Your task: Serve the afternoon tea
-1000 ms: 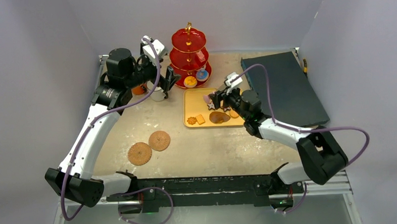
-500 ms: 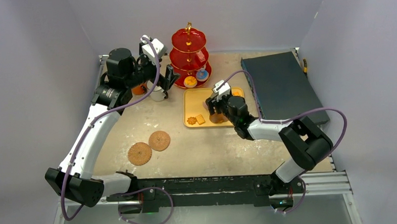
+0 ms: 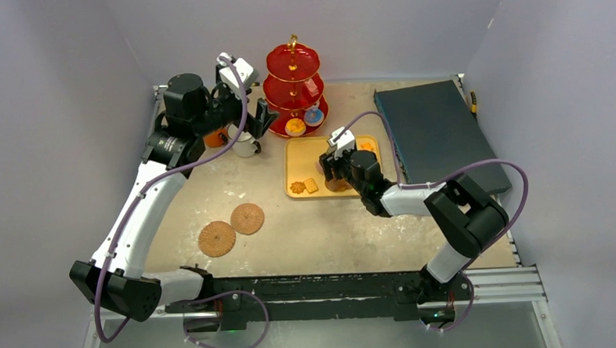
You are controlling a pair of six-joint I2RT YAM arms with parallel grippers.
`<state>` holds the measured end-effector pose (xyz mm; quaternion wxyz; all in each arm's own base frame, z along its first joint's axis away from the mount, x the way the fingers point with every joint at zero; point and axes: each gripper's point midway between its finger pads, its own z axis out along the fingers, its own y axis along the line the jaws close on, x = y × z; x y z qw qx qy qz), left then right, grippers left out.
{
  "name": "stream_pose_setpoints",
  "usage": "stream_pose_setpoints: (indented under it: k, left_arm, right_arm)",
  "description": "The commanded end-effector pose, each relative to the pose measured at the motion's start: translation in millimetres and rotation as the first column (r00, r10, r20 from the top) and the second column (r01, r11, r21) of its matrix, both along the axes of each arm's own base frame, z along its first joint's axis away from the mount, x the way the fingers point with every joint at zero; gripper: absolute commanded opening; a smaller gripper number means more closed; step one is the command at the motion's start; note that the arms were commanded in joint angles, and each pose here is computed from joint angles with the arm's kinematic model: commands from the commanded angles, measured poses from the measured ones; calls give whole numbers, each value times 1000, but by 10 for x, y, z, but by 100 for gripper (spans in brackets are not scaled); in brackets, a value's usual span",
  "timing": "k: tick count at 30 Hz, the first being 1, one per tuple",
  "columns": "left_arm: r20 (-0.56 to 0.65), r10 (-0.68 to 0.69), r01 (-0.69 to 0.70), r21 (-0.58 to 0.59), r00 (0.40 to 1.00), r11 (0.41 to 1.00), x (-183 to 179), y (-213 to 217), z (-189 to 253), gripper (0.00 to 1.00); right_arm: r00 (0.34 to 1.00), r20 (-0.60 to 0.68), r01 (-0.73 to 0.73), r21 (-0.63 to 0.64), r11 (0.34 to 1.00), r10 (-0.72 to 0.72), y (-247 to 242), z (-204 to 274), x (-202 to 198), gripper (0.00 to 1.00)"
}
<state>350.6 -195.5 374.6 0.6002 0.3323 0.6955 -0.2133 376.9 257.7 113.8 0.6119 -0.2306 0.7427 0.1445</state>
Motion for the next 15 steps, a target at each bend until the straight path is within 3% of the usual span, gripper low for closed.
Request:
stream_pose_setpoints:
  k: [1,10,15]
  left_arm:
    - [84,1,2,-35,996,999,34,8,321,90]
    - [85,2,1,-37,996,999,64,7,316,87]
    - [79,17,-15,-33,997,999,87,25,283,86]
  right_arm:
    - [999,36,33,28,999,-34,18,149,95,63]
    - [997,50,53,32,998,-54,-9,227,116,43]
    - [994,97,45,69,997,-52,27,479,156,39]
